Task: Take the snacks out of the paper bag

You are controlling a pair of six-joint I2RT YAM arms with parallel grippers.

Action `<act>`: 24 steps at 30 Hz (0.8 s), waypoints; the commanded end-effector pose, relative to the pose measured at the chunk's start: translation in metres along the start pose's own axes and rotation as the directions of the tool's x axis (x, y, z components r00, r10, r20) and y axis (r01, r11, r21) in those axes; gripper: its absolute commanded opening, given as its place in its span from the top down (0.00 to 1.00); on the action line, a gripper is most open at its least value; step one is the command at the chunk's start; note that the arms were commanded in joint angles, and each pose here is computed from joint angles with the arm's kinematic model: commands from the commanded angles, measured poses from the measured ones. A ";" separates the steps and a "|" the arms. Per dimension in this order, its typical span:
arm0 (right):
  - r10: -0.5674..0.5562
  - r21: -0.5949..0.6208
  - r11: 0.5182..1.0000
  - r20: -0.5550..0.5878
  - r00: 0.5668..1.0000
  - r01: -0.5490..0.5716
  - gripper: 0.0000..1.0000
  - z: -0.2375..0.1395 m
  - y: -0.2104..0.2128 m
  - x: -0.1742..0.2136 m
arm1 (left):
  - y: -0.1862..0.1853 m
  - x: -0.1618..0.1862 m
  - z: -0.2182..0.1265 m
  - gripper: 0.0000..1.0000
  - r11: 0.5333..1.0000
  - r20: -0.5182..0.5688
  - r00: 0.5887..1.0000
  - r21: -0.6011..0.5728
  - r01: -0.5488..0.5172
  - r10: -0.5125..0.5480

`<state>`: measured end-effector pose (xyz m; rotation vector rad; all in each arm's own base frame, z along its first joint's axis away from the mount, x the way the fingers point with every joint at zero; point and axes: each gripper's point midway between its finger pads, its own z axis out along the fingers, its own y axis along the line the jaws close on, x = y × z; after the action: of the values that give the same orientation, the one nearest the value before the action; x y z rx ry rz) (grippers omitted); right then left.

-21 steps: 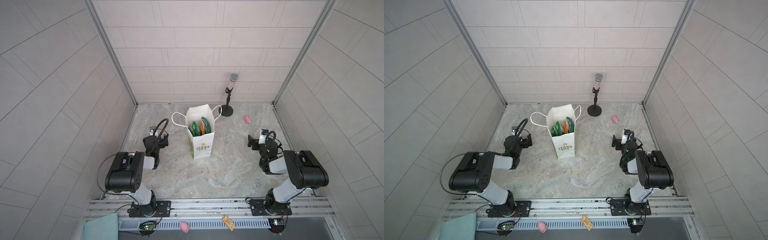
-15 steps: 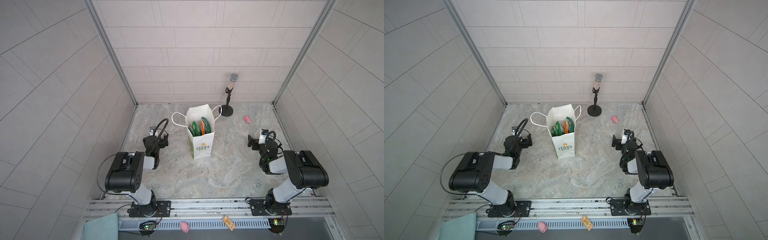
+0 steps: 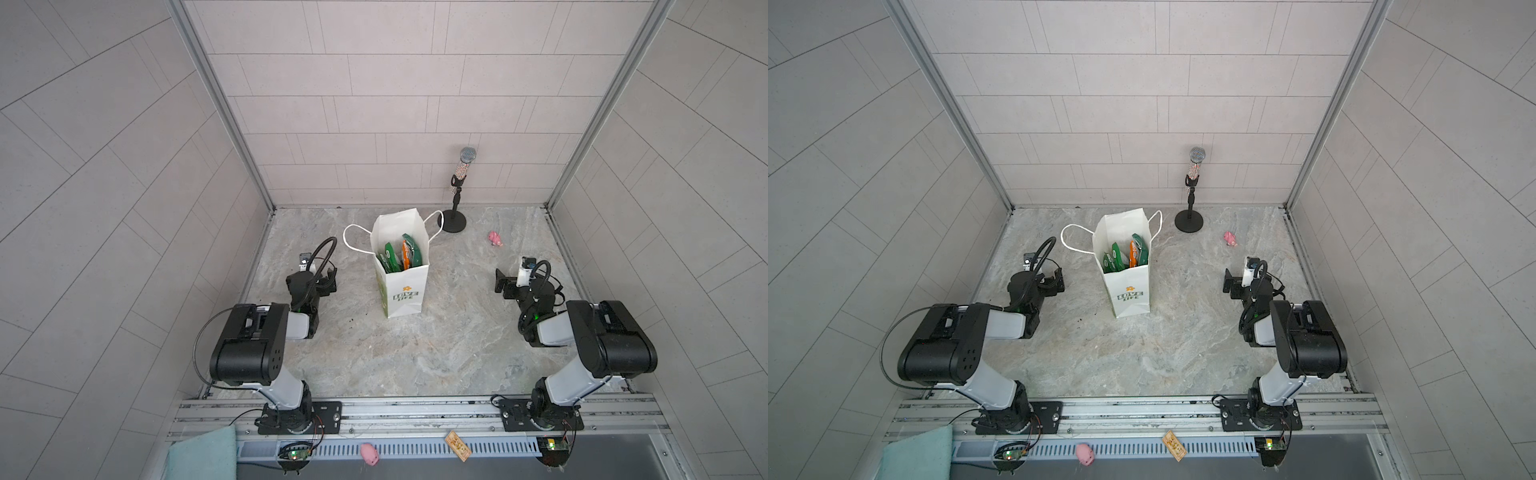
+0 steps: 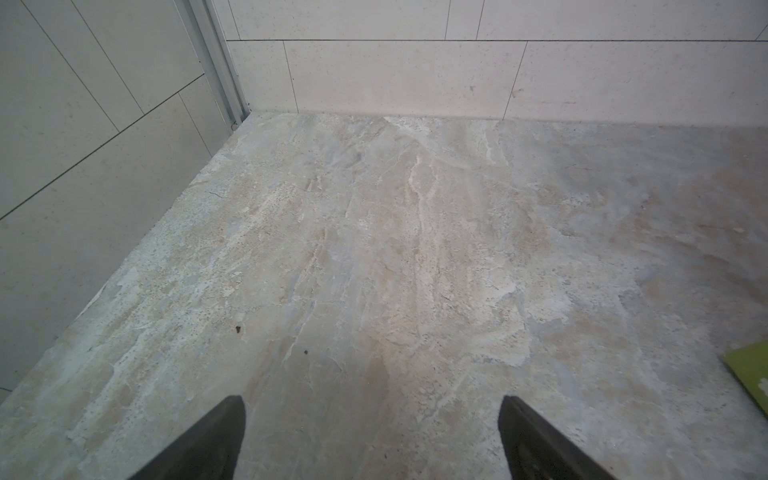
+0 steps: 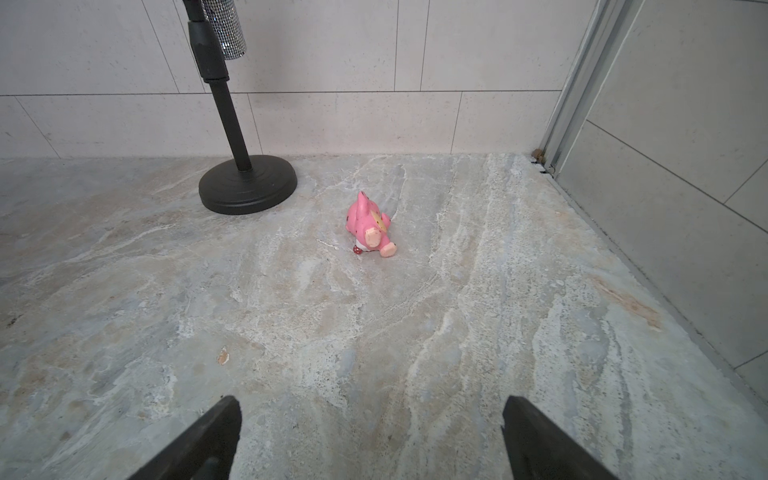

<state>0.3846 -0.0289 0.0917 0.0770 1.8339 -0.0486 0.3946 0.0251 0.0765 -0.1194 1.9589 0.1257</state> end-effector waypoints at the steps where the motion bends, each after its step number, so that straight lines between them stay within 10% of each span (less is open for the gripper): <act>1: -0.011 -0.009 1.000 0.010 1.000 0.012 0.01 0.002 0.003 -0.005 | -0.004 -0.010 0.001 0.00 1.000 0.023 1.000 0.013 -0.014 0.014; 13: 0.002 0.060 0.998 0.020 1.000 -0.003 0.01 -0.002 -0.007 -0.007 | 0.034 -0.022 -0.020 0.00 0.979 0.102 0.992 -0.182 0.090 -0.072; 20: 0.032 0.193 0.980 0.035 0.999 -0.038 0.01 -0.018 -0.029 -0.023 | 0.089 -0.052 -0.067 0.00 0.835 0.179 0.955 -0.464 0.294 -0.237; 24: 0.135 0.328 0.937 -0.033 0.990 -0.117 0.01 -0.031 -0.050 -0.038 | 0.081 -0.079 -0.081 0.00 0.826 0.144 0.923 -0.414 0.383 -0.356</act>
<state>0.3705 -0.0585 0.1347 0.2635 1.7797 -0.1922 0.3520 0.0923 0.1797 -0.6450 1.7274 0.3266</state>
